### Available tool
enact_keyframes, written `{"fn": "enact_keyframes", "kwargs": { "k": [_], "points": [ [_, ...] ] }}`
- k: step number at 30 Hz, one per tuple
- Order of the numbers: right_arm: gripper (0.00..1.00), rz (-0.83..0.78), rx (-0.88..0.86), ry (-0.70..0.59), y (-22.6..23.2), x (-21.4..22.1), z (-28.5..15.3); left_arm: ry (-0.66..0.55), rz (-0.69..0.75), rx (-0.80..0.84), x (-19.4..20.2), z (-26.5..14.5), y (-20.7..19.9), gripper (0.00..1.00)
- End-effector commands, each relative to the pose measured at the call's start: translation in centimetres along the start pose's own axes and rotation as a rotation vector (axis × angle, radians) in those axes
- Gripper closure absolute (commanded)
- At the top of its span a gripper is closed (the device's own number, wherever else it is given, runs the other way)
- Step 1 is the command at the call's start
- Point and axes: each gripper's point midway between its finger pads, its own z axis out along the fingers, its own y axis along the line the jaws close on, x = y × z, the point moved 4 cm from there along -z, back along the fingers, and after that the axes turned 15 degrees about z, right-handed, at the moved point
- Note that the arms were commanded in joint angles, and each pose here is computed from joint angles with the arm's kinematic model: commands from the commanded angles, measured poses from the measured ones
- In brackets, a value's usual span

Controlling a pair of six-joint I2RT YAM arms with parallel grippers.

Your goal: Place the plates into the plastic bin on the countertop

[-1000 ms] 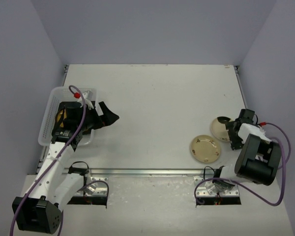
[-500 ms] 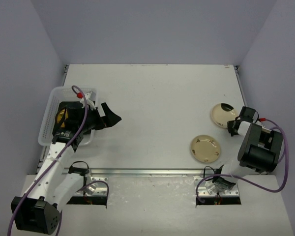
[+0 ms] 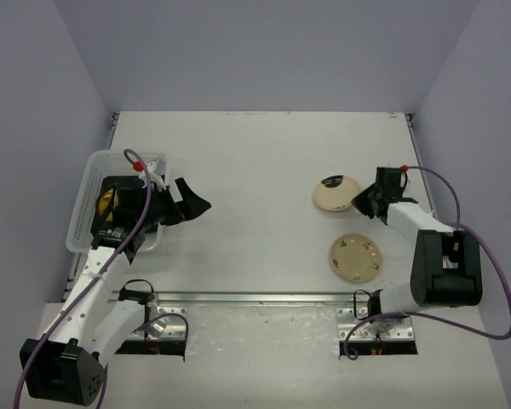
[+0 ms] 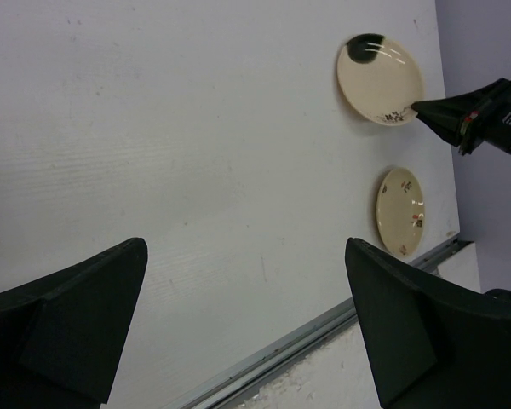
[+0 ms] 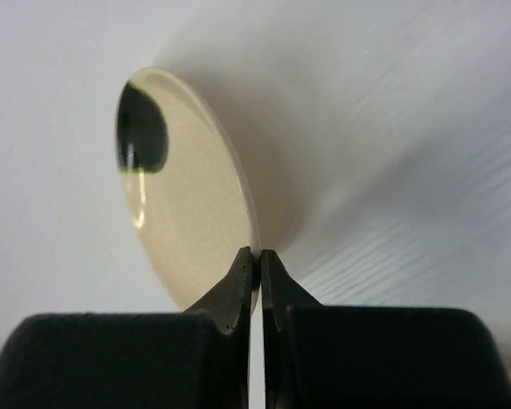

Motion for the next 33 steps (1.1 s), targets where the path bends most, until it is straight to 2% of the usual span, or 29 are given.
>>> {"fn": "enact_keyframes", "kwargs": {
  "k": [1, 7, 11, 18, 20, 23, 24, 26, 27, 28, 29, 30, 31, 32, 33],
  "points": [
    [1.0, -0.259, -0.167, 0.05, 5.6, 3.8, -3.2, -0.043, -0.041, 0.13, -0.2, 0.9, -1.5, 0.0],
    [1.0, -0.447, -0.376, 0.351, 9.4, 12.8, -7.5, 0.013, -0.1, 0.243, 0.7, 2.6, -2.0, 0.0],
    [1.0, -0.519, -0.524, 0.513, 11.2, 17.1, -11.2, 0.014, -0.116, 0.228, 1.1, 3.2, -1.6, 0.0],
    [1.0, -0.589, -0.669, 0.658, 12.8, 20.9, -16.0, 0.056, -0.12, 0.209, 2.2, 4.0, -0.9, 0.0],
    [1.0, -0.578, -0.701, 0.686, 12.9, 21.4, -16.9, 0.078, -0.127, 0.206, 2.8, 4.3, -0.6, 0.03],
    [1.0, -0.57, -0.729, 0.738, 13.1, 22.0, -17.9, 0.098, -0.139, 0.215, 3.3, 4.4, -0.6, 0.16],
    [1.0, -0.567, -0.742, 0.752, 13.2, 22.3, -18.1, 0.091, -0.135, 0.23, 3.1, 4.4, -0.8, 0.25],
    [1.0, -0.562, -0.767, 0.773, 13.5, 22.8, -18.5, 0.07, -0.122, 0.263, 2.4, 4.3, -1.3, 0.47],
    [1.0, -0.563, -0.768, 0.777, 13.6, 22.9, -18.6, 0.062, -0.114, 0.28, 2.1, 4.2, -1.6, 0.62],
    [1.0, -0.563, -0.767, 0.777, 13.7, 23.0, -18.5, 0.06, -0.111, 0.287, 2.0, 4.1, -1.7, 0.65],
    [1.0, -0.563, -0.765, 0.775, 13.7, 23.0, -18.4, 0.051, -0.106, 0.29, 1.5, 4.0, -1.9, 0.86],
    [0.99, -0.564, -0.762, 0.766, 13.6, 23.0, -18.3, 0.035, -0.095, 0.277, 0.9, 3.8, -2.0, 0.96],
    [0.97, -0.566, -0.757, 0.755, 13.6, 22.9, -18.1, 0.026, -0.091, 0.253, 0.5, 3.6, -2.0, 1.0],
    [0.87, -0.574, -0.752, 0.744, 13.4, 22.8, -17.9, 0.019, -0.098, 0.195, 0.1, 3.5, -1.5, 1.0],
    [0.71, -0.592, -0.748, 0.717, 13.3, 22.6, -17.7, -0.01, -0.104, 0.092, -0.8, 3.5, -0.4, 1.0]
  ]
}}
